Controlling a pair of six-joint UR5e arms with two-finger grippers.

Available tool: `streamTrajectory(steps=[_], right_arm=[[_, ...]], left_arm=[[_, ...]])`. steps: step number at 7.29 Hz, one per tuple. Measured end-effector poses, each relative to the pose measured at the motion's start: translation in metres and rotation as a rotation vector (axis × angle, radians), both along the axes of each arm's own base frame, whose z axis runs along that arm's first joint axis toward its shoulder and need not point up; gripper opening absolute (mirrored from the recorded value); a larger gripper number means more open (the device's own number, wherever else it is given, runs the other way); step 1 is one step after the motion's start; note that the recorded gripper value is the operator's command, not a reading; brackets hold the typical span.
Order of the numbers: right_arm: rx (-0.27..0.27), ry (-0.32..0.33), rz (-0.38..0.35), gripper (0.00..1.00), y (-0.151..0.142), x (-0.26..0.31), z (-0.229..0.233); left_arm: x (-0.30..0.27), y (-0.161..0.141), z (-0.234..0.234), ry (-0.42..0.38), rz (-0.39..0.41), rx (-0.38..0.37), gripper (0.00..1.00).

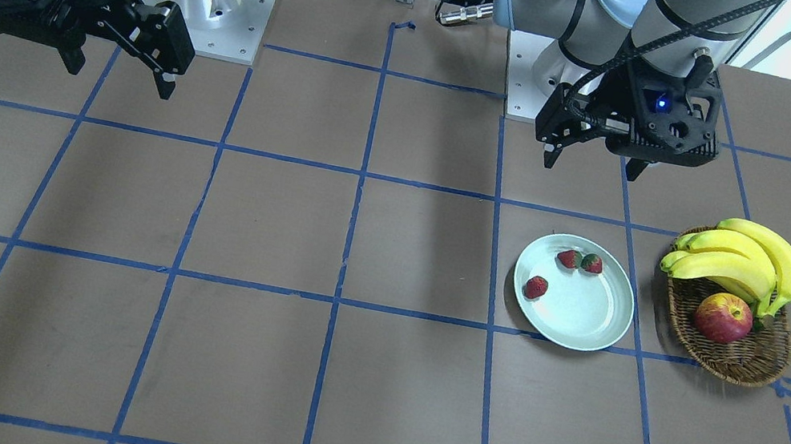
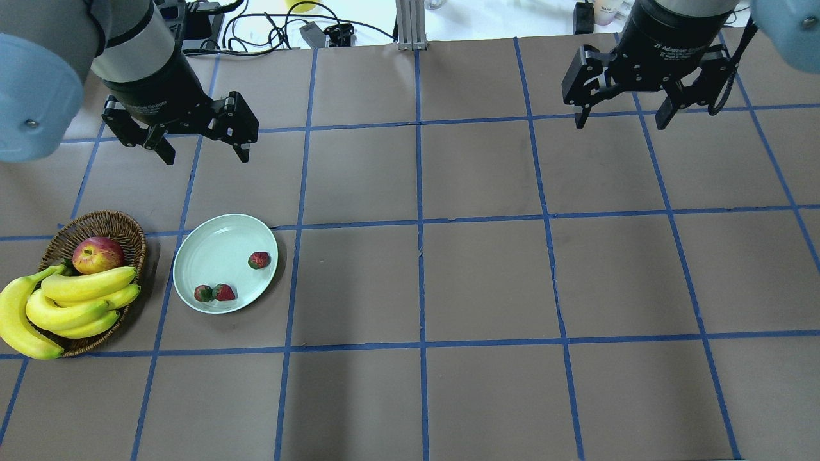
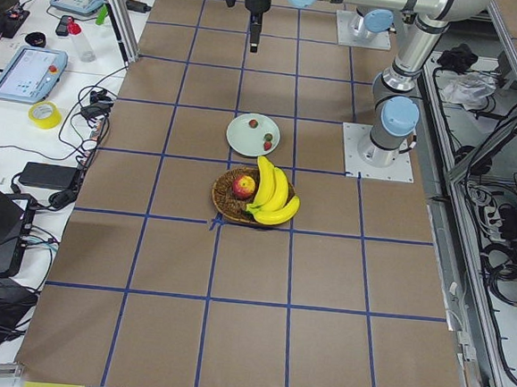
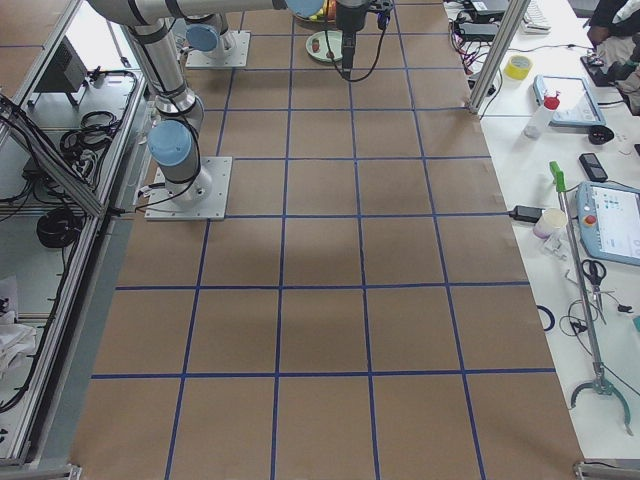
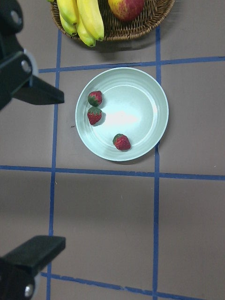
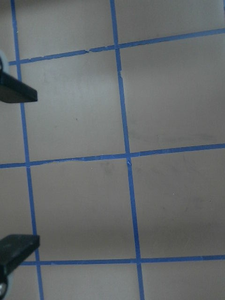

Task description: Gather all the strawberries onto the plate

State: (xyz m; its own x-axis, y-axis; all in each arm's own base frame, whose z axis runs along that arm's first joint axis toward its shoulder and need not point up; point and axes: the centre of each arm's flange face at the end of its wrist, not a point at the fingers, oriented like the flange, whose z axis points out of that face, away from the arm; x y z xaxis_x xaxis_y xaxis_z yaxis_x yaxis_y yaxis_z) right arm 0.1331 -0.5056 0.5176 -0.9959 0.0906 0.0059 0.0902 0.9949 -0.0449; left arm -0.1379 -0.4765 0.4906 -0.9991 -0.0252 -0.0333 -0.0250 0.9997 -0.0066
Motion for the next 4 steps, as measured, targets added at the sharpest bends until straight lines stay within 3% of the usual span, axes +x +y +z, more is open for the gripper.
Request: streamTrajectory(steps=[4], right_arm=[[-0.043,-0.001,-0.008,1.0,-0.0062,0.0002,-0.0061]], left_arm=[[-0.0023,0.0063,0.0,0.014,-0.012,0.0,1.0]])
